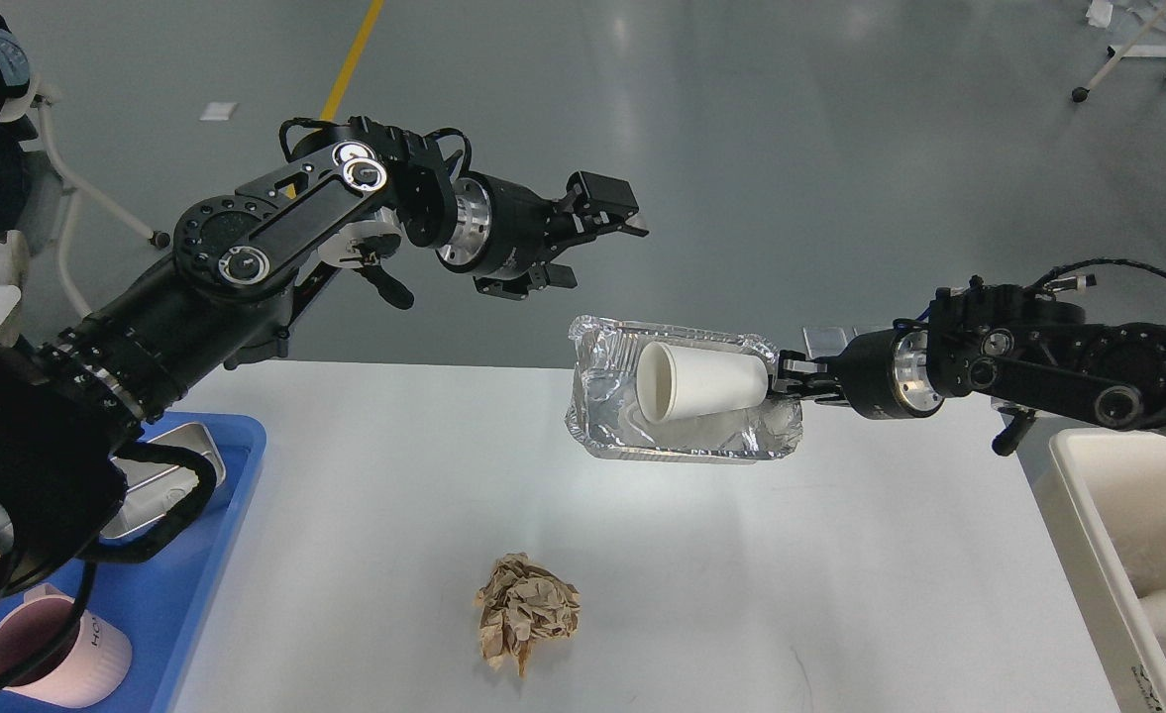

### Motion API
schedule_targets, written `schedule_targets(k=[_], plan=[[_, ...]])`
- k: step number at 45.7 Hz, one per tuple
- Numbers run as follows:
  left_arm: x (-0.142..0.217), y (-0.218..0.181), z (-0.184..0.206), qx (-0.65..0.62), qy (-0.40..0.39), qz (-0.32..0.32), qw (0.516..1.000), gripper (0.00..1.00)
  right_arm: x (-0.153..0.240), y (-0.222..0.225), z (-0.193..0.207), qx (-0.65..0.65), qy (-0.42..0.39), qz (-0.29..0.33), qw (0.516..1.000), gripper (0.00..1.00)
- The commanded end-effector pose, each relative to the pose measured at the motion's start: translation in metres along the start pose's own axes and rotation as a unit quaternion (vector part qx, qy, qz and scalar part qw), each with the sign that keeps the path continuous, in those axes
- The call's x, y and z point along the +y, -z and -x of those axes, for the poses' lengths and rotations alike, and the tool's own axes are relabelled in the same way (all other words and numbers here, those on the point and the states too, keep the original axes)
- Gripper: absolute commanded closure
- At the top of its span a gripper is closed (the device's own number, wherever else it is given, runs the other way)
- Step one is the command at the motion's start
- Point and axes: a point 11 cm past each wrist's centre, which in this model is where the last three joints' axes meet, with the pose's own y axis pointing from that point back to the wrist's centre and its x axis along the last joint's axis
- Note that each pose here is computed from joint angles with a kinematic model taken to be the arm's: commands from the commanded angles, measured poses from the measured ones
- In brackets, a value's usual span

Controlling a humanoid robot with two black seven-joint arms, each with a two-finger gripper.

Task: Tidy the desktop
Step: 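Place the paper cup into the held foil tray and release, then withdraw the left arm and lower it toward the table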

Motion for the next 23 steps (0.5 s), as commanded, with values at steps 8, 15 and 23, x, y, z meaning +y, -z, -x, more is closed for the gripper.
schedule_targets(k=[8,15,23], plan=[[0.039,0.013,-0.042,0.043,-0.060,0.082,0.994,0.02,0.007,-0.004,-0.003,-0.003,-0.006,0.003,1.000,1.00],[0.068,0.049,-0.049,0.062,-0.062,0.180,0.980,0.02,0.008,-0.006,-0.004,-0.004,-0.007,0.004,1.000,1.00],[0.109,0.116,-0.047,0.044,-0.113,0.241,0.963,0.02,0.012,-0.009,-0.006,-0.008,-0.012,0.006,1.000,1.00]])
